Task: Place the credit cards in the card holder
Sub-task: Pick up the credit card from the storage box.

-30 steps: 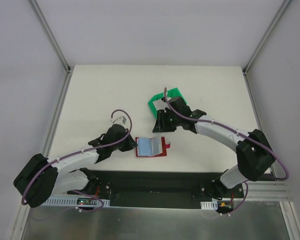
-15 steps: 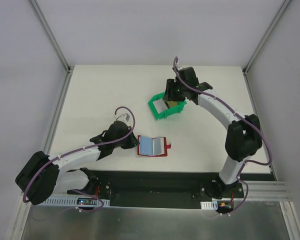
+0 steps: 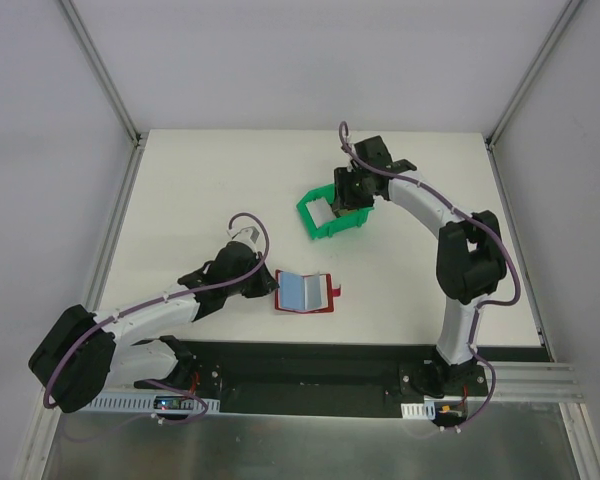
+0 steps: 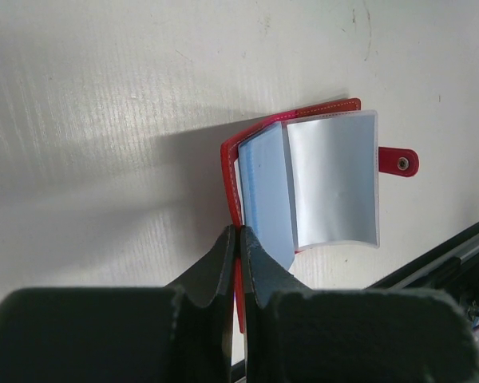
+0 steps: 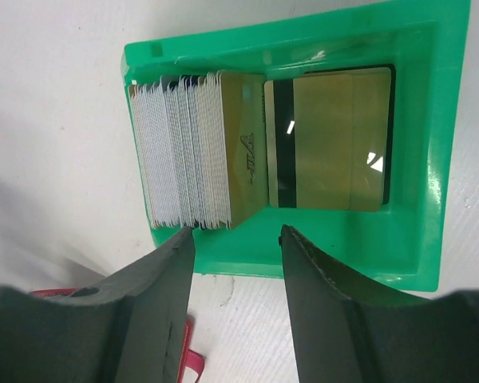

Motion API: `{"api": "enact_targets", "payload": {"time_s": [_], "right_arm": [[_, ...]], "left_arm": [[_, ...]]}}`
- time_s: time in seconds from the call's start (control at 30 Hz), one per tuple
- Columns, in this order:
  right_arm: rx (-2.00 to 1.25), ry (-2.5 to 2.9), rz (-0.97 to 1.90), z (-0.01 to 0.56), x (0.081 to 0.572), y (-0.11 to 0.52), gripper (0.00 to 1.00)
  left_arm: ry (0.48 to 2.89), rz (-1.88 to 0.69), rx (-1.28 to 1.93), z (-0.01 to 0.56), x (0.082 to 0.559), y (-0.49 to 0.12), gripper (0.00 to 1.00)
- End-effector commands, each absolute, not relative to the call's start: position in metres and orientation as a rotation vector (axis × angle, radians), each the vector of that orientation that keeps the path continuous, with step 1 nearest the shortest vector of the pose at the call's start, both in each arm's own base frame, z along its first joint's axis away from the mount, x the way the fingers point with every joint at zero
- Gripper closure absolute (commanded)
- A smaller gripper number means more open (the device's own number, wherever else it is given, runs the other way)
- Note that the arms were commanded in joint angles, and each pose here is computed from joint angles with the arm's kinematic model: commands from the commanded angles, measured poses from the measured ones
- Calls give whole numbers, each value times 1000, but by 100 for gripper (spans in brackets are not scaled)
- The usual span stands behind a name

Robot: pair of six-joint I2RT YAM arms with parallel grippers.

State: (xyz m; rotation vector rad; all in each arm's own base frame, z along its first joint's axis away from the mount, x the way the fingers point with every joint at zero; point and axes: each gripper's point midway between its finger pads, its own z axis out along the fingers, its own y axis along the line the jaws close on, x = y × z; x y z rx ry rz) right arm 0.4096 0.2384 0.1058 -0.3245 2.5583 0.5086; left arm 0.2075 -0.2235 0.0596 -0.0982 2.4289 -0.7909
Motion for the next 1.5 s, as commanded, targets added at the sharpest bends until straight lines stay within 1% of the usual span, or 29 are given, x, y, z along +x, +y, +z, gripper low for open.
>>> {"api": "enact_targets", "payload": {"time_s": [0.0,0.47,0.53,0.63,0.77,0.87,0.97,1.2,1.47], "right_arm": [[-398,2567,496,108,404,234,50],[-421,2574,486,105,386,226,50],[-411,2561,480,108,390,226,49],[-397,2545,512,115,398,233,46],[-342,2518,492,127,406,232,45],[-310,2525,431,123,403,219,45],[-298,2535,430,117,404,212,45],[-328,2536,395,108,417,195,45],[-488,2509,353,100,430,187,45]], "left_arm": [[2406,-797,-73,68,210,-223,100],[2398,-790,-87,68,209,-220,100],[2398,-786,-84,67,209,-220,100],[2396,-775,-76,67,210,-219,100],[2396,-764,-81,67,211,-217,100],[2394,-765,-80,68,212,-218,100],[2399,-767,-74,67,212,-218,100],[2401,-773,-73,67,212,-218,100],[2406,-765,-78,65,211,-217,100]]}}
